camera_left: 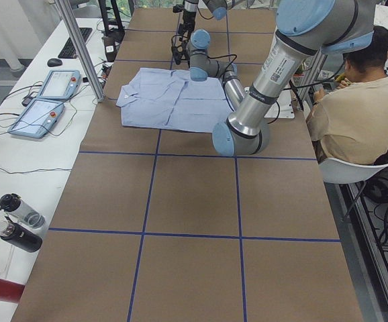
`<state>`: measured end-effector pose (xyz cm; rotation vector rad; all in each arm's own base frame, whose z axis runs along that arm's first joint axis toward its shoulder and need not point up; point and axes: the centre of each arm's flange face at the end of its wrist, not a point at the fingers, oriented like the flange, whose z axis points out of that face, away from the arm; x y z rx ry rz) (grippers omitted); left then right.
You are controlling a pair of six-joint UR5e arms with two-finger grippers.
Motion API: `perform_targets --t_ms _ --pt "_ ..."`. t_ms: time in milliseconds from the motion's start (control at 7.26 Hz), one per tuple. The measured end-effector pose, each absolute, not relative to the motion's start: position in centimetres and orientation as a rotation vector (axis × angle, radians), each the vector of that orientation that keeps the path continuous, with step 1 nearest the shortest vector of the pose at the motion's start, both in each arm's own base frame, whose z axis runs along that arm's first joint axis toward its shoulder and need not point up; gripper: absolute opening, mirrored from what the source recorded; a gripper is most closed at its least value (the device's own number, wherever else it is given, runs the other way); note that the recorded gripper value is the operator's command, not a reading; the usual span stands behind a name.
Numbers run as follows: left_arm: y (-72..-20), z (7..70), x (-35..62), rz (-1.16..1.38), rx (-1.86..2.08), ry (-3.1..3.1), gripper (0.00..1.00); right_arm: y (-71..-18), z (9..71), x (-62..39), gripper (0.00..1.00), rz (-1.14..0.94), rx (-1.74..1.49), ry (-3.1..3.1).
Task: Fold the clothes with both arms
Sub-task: 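Release the sleeve on the shirt while right gripper moves to the hem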
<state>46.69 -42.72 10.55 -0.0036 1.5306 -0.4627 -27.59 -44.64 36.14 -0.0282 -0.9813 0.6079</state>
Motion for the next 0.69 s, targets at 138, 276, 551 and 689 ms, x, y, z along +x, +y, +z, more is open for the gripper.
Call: perform_targets --t_ms 138,276,551,689 --pt "-41.5 11.3 44.0 -0.447 0.025 1.485 0.95 -40.6 35.4 -30.4 0.92 0.64 -0.041 -0.977" --pt "-40.5 11.7 41.8 -0.432 0.055 1.444 0.95 -35.6 35.3 -33.5 0.94 0.674 -0.039 -0.958" --pt "-40.1 11.8 38.9 -0.433 0.096 1.428 0.95 -27.7 36.1 -38.3 0.78 0.747 -0.051 -0.928" --pt "-40.2 11.9 38.5 -0.444 0.112 1.425 0.95 -25.3 36.9 -39.5 0.79 0.782 -0.069 -0.913"
